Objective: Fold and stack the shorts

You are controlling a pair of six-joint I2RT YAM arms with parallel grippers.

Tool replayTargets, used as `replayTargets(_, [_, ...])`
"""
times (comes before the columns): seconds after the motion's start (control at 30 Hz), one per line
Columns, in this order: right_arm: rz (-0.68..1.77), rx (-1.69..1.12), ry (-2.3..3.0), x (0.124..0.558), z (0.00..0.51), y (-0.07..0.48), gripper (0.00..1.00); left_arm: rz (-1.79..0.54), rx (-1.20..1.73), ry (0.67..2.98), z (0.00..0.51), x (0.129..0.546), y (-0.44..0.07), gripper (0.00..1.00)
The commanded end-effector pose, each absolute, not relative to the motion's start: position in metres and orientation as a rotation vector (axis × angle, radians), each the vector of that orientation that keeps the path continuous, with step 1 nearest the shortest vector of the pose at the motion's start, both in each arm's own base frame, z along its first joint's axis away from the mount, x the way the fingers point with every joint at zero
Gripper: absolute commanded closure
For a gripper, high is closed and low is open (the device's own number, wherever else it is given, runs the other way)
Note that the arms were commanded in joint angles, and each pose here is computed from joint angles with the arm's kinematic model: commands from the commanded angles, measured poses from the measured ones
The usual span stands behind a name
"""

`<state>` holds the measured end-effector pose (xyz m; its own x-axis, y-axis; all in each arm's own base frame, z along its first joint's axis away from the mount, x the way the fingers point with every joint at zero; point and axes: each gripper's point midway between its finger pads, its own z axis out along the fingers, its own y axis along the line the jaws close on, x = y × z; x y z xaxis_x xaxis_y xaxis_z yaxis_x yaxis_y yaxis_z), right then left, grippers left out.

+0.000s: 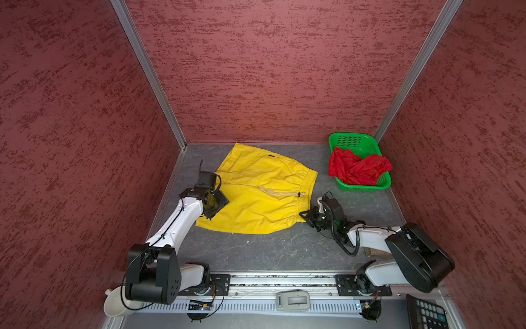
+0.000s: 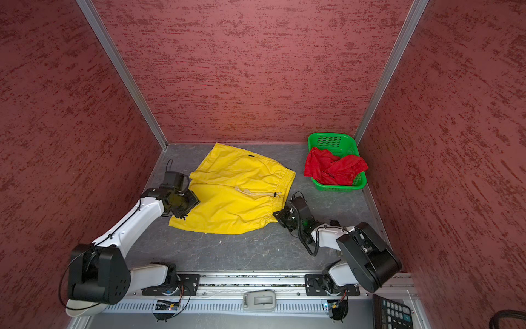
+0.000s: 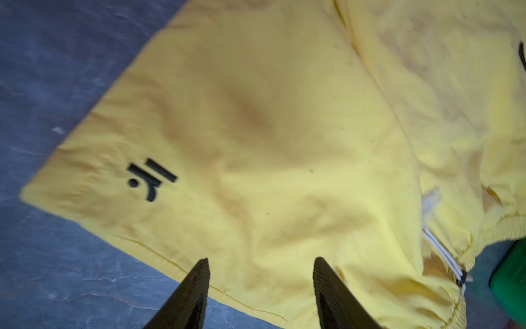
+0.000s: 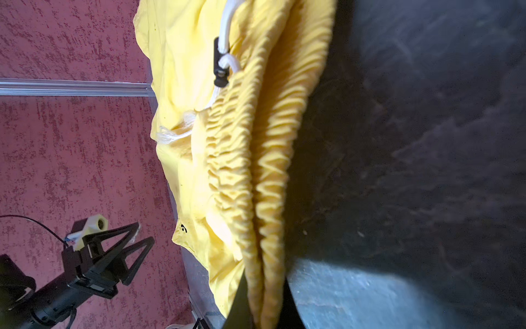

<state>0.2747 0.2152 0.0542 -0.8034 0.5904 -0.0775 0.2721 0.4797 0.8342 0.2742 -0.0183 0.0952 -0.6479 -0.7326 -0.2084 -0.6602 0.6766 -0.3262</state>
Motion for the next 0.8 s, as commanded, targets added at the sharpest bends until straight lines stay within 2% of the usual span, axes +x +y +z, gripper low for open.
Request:
replayTargets(0.0, [1.231,0.709,2.369,0.278,0.059,0.216,1.00,-0.271,-1.321,2.493,0.084,0.250,0.008,0.42])
replayTargets(0.17, [1.238,0.708,2.367,0.277,0.059,0.216,1.00,-0.288,-1.475,2.433,0.065,0.235,0.033,0.42])
replayTargets(0.37, [1.245,0.703,2.375,0.275,0.059,0.217,1.00,-0.217,-1.502,2.425,0.056,0.235,0.056,0.41])
replayTargets(0.77, [1.245,0.706,2.382,0.271,0.059,0.215,1.00,-0.238,-1.519,2.444,0.032,0.243,0.062,0.41])
